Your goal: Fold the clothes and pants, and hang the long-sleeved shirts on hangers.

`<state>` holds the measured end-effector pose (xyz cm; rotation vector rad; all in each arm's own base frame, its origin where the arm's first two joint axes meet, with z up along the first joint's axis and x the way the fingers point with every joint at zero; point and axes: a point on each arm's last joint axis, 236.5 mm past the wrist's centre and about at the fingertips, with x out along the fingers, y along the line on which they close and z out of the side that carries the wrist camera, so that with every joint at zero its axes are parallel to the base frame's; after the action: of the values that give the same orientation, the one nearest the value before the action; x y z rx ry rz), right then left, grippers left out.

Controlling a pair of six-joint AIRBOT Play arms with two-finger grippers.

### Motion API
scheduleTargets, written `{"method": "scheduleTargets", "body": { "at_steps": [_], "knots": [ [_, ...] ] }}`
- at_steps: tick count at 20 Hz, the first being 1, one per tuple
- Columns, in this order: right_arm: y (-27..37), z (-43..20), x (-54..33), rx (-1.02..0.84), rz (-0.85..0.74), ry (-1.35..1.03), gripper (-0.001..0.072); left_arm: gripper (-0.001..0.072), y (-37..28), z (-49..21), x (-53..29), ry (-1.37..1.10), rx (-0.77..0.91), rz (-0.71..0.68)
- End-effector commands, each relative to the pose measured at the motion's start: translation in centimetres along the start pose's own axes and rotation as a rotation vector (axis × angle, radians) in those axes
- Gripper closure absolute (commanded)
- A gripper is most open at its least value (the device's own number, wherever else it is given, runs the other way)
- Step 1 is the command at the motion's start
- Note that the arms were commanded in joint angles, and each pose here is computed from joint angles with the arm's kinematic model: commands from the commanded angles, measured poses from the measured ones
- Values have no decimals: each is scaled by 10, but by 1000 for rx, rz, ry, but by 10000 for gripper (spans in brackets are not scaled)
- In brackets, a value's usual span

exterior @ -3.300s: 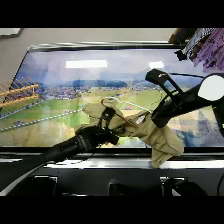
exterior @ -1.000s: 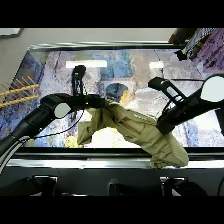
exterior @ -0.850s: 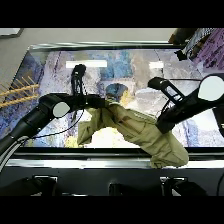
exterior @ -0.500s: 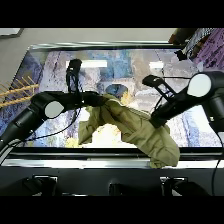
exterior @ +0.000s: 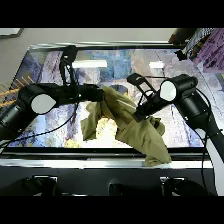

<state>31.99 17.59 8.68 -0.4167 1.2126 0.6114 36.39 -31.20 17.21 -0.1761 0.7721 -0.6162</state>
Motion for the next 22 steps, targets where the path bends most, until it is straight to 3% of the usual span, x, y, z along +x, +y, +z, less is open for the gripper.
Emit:
{"method": "scheduleTargets", "body": {
  "at_steps": [1, 7, 8, 10, 12, 13, 14, 22],
  "knots": [
    [-7, 19, -9, 65, -47, -73, 683, 682, -2, -28, -3, 117, 13, 14],
    [1, 11, -64, -26, -55, -113, 682, 672, -24, -75, 12, 230, 58, -15],
    [3, 5, -72, -37, -55, -112, 682, 613, -25, -79, 14, 240, 59, -17],
    [6, 0, -85, -42, -60, -130, 682, 382, -27, -78, 15, 236, 53, -24],
    [6, 2, -92, -63, -69, -162, 682, 326, -28, -76, 13, 228, 49, -28],
    [5, 3, -93, -81, -73, -168, 682, 199, -28, -73, 9, 225, 40, -32],
    [5, 6, -93, -106, -77, -176, 682, 158, -24, -67, 1, 216, 34, -28],
    [7, 37, -81, -638, -124, -239, 681, 155, 63, -29, -90, 163, 272, 104]
  ]
}}
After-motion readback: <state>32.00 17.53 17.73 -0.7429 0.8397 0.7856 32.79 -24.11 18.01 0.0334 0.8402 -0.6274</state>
